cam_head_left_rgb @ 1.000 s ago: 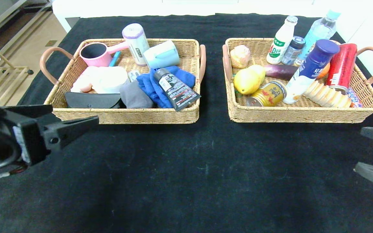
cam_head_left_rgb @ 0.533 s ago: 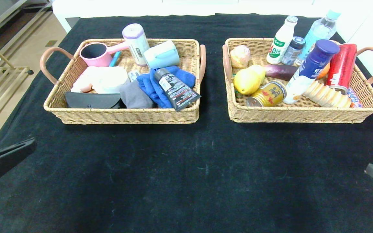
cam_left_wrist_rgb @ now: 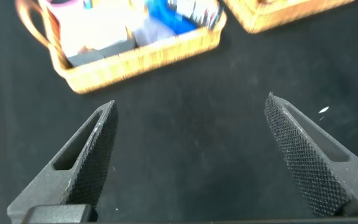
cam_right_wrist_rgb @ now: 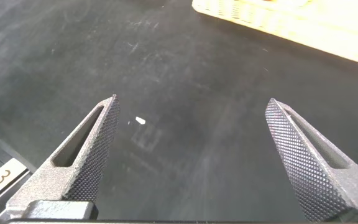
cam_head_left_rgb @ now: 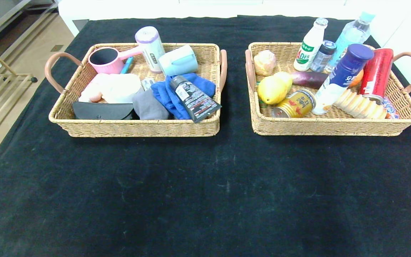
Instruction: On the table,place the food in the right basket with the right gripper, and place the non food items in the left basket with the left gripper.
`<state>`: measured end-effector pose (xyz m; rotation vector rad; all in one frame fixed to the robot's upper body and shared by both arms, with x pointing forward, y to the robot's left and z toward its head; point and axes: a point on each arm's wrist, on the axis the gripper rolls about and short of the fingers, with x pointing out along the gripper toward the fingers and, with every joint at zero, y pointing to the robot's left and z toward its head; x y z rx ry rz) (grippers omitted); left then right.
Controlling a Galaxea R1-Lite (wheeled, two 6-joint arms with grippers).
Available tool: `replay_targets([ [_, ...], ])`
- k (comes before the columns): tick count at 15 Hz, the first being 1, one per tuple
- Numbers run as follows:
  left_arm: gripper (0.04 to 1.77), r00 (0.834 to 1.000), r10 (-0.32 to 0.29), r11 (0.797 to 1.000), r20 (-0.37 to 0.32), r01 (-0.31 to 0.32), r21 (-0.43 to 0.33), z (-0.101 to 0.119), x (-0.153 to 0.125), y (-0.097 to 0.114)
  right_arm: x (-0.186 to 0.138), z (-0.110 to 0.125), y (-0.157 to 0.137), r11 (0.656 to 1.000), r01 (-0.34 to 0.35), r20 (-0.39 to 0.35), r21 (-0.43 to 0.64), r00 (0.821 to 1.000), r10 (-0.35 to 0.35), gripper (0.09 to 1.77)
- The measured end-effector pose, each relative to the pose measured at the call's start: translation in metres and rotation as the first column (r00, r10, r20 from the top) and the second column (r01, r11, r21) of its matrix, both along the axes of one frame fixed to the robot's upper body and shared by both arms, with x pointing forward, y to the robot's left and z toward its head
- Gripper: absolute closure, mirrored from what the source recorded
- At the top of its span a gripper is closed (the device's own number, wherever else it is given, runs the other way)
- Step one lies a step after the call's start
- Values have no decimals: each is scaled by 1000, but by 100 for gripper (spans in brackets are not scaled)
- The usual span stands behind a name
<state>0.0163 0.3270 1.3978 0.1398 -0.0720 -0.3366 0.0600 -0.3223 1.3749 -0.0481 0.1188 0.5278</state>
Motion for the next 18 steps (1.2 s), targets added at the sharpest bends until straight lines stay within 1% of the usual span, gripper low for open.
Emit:
replay_targets([
  [2,10,999,9,1000,54,-9,0,-4,-23,-1,-28,-4,5,998,56,44,-3,997,-56,15],
  [4,10,998,13,1000,57,-13,-2,-13,-40,-2,-47,-9,8,995,95,71,-6,993,-94,15],
  [6,10,997,10,1000,78,-10,-3,-15,-56,-1,-55,-14,2,993,121,76,-13,990,-119,15],
  [8,10,996,-4,1000,88,4,-4,-19,-68,1,-57,-23,-10,992,126,47,-25,991,-125,15],
  [9,10,996,-6,1000,91,6,-4,-23,-72,1,-55,-30,-14,991,131,20,-32,991,-130,15],
  [10,10,996,-6,1000,84,6,-3,-28,-75,1,-54,-35,-16,991,135,-5,-19,991,-135,15],
  [11,9,996,-3,1000,87,4,-3,-34,-78,1,-55,-35,-16,991,133,-9,5,991,-133,15],
  [12,9,996,-1,1000,91,2,-3,-38,-81,0,-55,-34,-14,991,129,7,17,992,-129,15],
  [13,9,995,0,1000,97,0,-3,-41,-83,0,-56,-31,-11,994,104,42,28,994,-105,15],
  [14,9,995,1,1000,98,-1,-3,-45,-84,0,-57,-29,-6,995,93,66,34,993,-95,15],
  [15,9,995,2,1000,98,-2,-3,-49,-84,0,-55,-30,-3,993,109,66,34,992,-111,15],
  [16,9,995,3,1000,99,-2,-3,-54,-85,0,-53,-36,-2,992,120,50,32,991,-122,15],
  [18,9,995,3,1000,103,-3,-4,-68,-87,0,-52,-52,-4,990,141,27,25,989,-142,15],
])
